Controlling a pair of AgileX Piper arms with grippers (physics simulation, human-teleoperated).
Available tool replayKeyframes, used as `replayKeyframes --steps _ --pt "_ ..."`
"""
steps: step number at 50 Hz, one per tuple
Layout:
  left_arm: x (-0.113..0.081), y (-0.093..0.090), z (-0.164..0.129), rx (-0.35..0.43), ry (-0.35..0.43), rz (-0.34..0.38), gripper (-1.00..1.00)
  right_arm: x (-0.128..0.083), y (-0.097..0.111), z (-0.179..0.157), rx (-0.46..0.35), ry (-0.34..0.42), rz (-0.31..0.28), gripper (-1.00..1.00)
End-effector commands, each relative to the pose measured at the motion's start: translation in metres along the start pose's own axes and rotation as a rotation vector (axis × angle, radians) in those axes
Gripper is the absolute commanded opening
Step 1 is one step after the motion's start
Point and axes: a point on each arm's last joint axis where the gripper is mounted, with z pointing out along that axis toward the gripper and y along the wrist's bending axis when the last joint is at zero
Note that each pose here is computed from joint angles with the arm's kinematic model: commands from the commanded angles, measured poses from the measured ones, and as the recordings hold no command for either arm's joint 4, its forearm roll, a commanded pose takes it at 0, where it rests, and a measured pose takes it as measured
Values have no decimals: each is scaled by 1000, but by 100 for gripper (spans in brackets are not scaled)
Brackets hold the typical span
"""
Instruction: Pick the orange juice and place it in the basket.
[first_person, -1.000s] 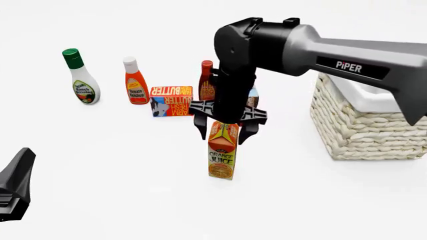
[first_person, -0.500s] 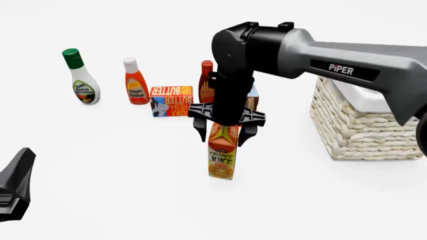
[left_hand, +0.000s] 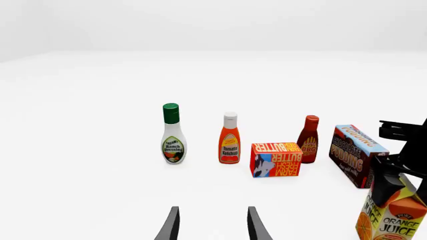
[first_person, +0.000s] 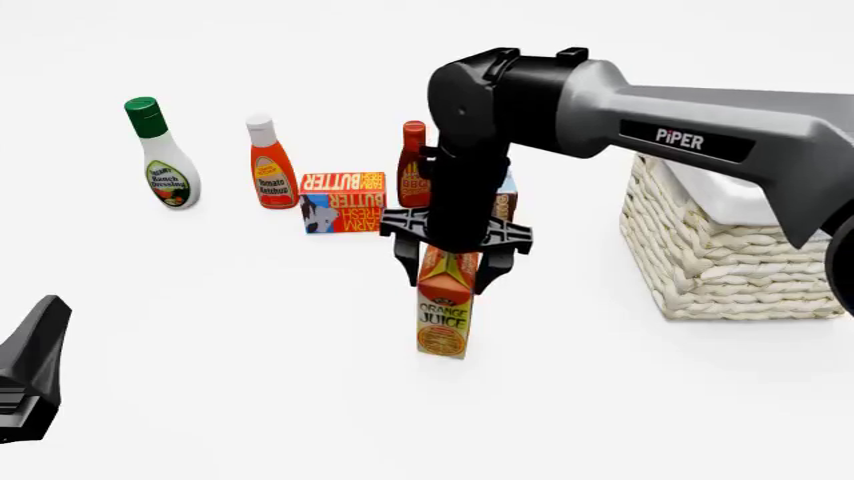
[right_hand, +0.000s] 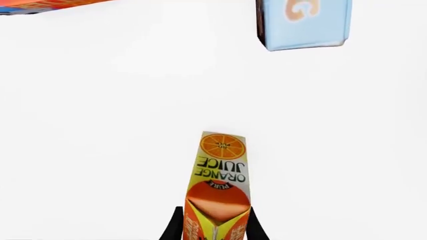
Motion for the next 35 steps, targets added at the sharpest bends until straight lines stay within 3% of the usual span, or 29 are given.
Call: replayKeyframes --steps 1,18,35 --pt "0 0 0 0 0 0 100 -2 -4 5 22 3 6 -100" --pt "0 0 0 0 0 0 100 -3 -10 -3 14 -7 -13 -100" --pt "0 0 0 0 0 0 100 9 1 -19 -20 -34 -49 -100"
